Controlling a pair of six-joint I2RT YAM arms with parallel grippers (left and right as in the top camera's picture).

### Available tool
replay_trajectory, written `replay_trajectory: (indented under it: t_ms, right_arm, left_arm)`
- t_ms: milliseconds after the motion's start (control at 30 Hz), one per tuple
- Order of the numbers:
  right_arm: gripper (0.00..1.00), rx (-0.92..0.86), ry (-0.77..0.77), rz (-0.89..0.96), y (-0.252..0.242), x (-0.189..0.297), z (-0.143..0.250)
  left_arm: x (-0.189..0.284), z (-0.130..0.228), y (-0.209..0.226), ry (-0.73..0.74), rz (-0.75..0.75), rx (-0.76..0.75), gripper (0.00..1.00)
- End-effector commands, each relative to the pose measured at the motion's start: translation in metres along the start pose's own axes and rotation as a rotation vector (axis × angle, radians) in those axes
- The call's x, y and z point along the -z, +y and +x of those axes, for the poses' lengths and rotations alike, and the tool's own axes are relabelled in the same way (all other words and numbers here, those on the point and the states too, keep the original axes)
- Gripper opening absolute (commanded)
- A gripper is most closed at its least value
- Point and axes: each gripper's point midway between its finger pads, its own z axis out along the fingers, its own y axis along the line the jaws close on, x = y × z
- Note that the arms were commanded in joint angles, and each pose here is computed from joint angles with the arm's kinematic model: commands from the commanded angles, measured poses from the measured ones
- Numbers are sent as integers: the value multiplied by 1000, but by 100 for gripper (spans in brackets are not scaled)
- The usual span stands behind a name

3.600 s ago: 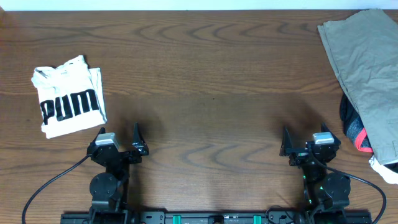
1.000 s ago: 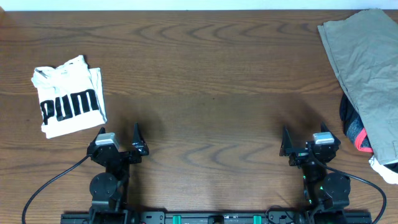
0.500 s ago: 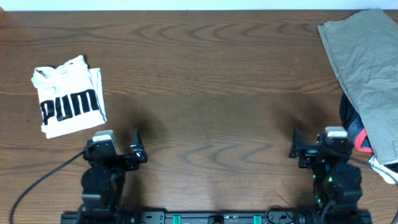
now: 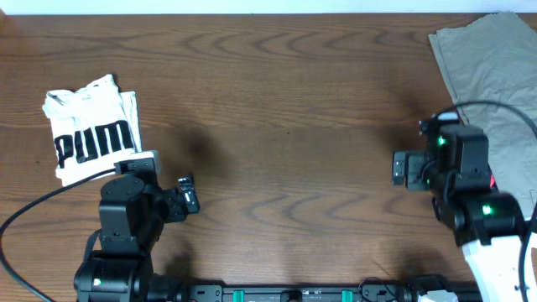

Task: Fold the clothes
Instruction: 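Reach the right gripper to the khaki shorts pile and grasp them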

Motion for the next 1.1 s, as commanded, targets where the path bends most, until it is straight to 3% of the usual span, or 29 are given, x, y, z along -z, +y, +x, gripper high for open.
replay_trajectory:
  t_ms: [0, 233, 367, 533, 1067]
  right_arm:
    - [99, -51, 11, 134, -30, 0, -12]
    - [99, -316, 161, 402, -126, -23, 17]
    - [93, -401, 294, 468, -162, -41, 49]
    - [82, -447, 384, 529, -185, -57, 71]
    - [78, -485, 403, 599, -209, -93, 81]
  left_arm:
    - [6, -4, -16, 2, 89, 6, 98]
    - [6, 0, -15, 18, 85, 7, 98]
    - [6, 0, -15, 19, 85, 7, 98]
    - [6, 0, -15, 21, 85, 7, 98]
    - [6, 0, -15, 21, 85, 7, 98]
